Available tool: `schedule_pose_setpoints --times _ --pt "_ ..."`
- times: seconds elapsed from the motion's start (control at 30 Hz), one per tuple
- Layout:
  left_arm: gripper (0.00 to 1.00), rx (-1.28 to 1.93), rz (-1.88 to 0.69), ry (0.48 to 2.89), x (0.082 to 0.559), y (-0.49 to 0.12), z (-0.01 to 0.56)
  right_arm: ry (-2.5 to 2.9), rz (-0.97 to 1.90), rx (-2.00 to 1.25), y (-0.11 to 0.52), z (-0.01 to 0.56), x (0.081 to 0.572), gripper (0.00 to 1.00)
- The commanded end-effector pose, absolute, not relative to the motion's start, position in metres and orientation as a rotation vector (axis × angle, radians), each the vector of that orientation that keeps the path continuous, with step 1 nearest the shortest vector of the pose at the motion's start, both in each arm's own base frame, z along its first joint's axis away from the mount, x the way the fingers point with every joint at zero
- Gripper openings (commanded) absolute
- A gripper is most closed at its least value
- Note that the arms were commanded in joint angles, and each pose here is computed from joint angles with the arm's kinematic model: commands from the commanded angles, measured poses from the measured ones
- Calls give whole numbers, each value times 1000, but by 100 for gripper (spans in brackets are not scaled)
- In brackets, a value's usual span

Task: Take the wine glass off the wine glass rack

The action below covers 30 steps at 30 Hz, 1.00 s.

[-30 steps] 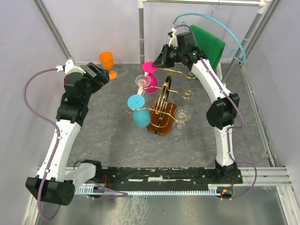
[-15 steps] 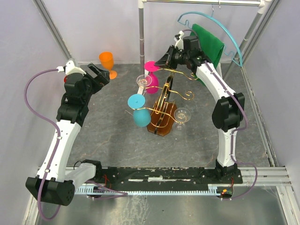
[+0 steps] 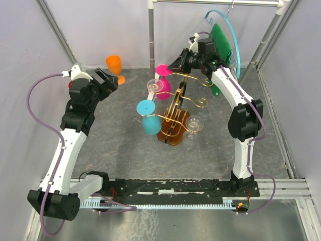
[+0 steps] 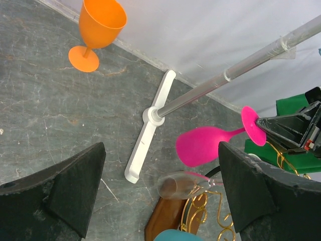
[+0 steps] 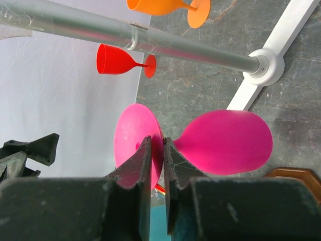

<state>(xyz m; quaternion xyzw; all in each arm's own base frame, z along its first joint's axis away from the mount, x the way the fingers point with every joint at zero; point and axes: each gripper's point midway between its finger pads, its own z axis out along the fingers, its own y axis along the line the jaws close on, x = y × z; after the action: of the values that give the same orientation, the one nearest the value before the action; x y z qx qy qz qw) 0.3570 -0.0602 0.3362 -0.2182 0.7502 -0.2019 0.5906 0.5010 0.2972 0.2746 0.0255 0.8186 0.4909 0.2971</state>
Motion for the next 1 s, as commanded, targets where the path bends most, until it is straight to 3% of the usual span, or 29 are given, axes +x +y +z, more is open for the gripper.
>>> schedule_pose_setpoints --times 0.0,0.63,0.7,0.8,0.97 --pt "100 -485 -495 1732 354 -65 341 1959 1308 -60 291 347 498 20" --pt "100 -484 -507 1746 357 -67 336 1983 1243 -99 286 345 494 33" --pt "100 -482 -508 1748 357 -68 335 1985 1242 -98 286 344 494 32" --pt "100 -484 -509 1750 357 -68 334 1987 1248 -102 287 343 494 22" --pt "100 -481 -508 1752 357 -68 333 1998 1243 -103 287 340 495 29"
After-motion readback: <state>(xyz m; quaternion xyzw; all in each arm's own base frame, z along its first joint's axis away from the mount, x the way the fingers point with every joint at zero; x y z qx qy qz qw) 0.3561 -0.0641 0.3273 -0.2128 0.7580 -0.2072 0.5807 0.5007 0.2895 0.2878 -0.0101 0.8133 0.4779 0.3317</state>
